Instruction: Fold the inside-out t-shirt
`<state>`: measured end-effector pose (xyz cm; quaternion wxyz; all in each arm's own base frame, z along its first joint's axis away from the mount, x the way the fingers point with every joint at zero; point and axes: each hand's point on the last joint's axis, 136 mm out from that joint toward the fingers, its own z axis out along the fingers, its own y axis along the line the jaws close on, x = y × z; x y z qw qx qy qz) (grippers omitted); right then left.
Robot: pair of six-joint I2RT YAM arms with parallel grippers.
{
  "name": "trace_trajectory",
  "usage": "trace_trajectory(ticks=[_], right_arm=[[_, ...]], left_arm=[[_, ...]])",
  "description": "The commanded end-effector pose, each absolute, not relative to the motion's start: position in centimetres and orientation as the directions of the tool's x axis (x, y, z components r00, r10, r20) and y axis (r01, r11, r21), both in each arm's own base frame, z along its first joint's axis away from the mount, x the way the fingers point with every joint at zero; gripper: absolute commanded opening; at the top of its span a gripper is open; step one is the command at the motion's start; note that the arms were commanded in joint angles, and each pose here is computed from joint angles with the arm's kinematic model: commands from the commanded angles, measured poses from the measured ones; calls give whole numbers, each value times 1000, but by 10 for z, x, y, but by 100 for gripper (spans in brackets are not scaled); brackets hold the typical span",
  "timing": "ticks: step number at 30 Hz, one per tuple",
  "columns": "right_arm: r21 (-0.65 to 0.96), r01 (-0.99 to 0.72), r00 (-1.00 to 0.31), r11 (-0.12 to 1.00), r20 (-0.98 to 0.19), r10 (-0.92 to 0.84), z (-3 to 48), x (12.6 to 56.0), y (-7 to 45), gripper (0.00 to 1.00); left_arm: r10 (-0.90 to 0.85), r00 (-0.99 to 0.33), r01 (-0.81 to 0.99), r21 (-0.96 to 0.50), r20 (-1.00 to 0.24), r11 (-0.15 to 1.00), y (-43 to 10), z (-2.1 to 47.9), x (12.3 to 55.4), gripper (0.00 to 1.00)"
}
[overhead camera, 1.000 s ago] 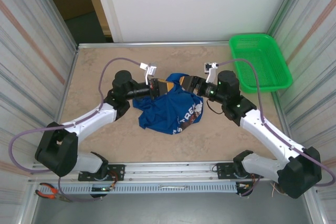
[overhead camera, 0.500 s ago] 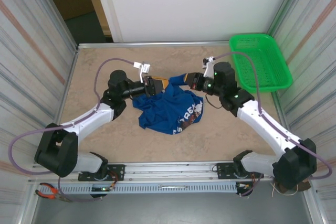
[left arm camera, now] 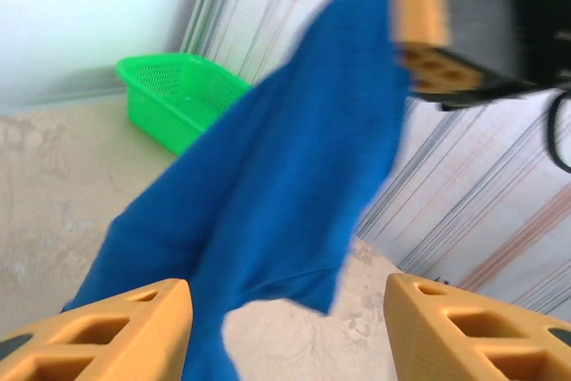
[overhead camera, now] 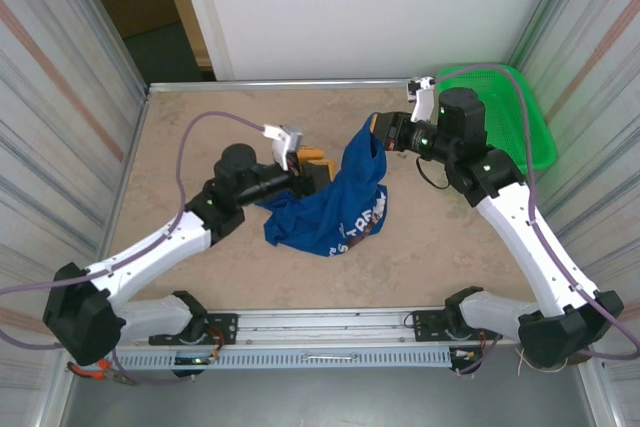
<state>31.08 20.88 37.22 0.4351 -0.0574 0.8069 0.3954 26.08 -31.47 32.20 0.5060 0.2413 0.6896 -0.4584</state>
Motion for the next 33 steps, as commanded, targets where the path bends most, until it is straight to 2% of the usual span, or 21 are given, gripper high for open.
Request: trace_trajectory(ticks=[1,11,22,29,33], right_arm=[[572,-450,-619,686,-754,223,369,305,214,0],[568,-450,-631,689,-748,205,358,300,228,0],[561,-442,-640,700,-744,192,347,301,233,0],[572,-450,-642,686,-741,196,349,302,237,0],[571,-453,-636,684,-745,201,352,301,236,0]], left_arm=[[-73,-215,727,-210,-974,653,-310,326,275,60],[-90,-136,743,-161,-987,650,-349,341,284,60],[-159,-89,742,-172,-983,648,-351,354,280,60],[-143,-112,727,-179,-983,663,-356,344,282,60],[-119,-127,690,-174,-985,702,-358,332,293,54]])
